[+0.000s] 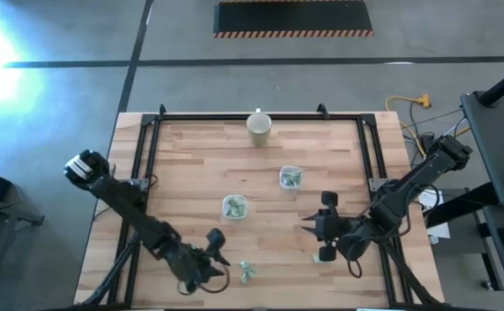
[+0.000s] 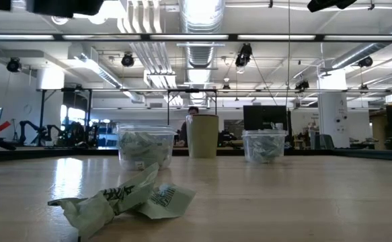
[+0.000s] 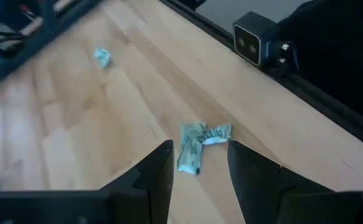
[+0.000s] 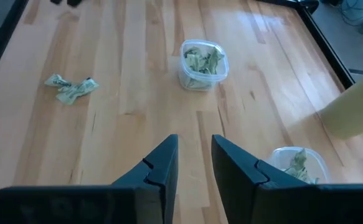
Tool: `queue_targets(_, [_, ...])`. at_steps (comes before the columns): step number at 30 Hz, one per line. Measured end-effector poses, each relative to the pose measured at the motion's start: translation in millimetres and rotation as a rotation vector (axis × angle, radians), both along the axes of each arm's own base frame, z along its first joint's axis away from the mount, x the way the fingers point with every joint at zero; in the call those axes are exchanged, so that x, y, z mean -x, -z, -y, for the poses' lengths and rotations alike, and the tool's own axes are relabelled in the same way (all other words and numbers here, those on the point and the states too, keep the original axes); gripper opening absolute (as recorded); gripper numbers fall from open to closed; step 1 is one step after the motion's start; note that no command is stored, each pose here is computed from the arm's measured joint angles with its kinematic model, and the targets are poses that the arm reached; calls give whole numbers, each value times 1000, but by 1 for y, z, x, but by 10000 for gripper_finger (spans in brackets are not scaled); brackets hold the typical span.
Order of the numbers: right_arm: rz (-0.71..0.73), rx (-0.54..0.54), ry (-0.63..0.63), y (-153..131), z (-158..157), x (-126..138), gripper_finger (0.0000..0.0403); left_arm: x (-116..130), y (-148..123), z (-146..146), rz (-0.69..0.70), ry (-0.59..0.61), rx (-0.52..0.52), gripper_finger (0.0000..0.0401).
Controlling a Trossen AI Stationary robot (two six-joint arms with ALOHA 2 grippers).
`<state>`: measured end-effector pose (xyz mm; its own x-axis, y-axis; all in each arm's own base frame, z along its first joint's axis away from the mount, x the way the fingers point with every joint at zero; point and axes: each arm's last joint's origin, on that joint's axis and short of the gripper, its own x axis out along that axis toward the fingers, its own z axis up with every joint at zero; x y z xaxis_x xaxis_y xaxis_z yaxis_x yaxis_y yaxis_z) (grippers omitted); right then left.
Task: Pick and place Stevia / Truvia into bins
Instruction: Put the top green stevia packet into the left transparent container
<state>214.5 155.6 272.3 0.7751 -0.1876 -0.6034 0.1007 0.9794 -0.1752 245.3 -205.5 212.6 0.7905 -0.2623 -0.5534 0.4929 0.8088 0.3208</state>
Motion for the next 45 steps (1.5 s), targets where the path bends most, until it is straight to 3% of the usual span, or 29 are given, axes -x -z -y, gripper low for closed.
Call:
queue_targets(11, [2, 1, -8, 0, -2, 1, 86, -48, 36, -20, -179, 21, 76, 135])
queue_targets(17, [1, 1, -8, 0, -2, 1, 83, -63, 48, -29, -209, 24, 114, 135])
queue_targets(45, [-5, 5, -7, 3, -1, 2, 69, -89, 88, -45, -316, 59, 257, 135])
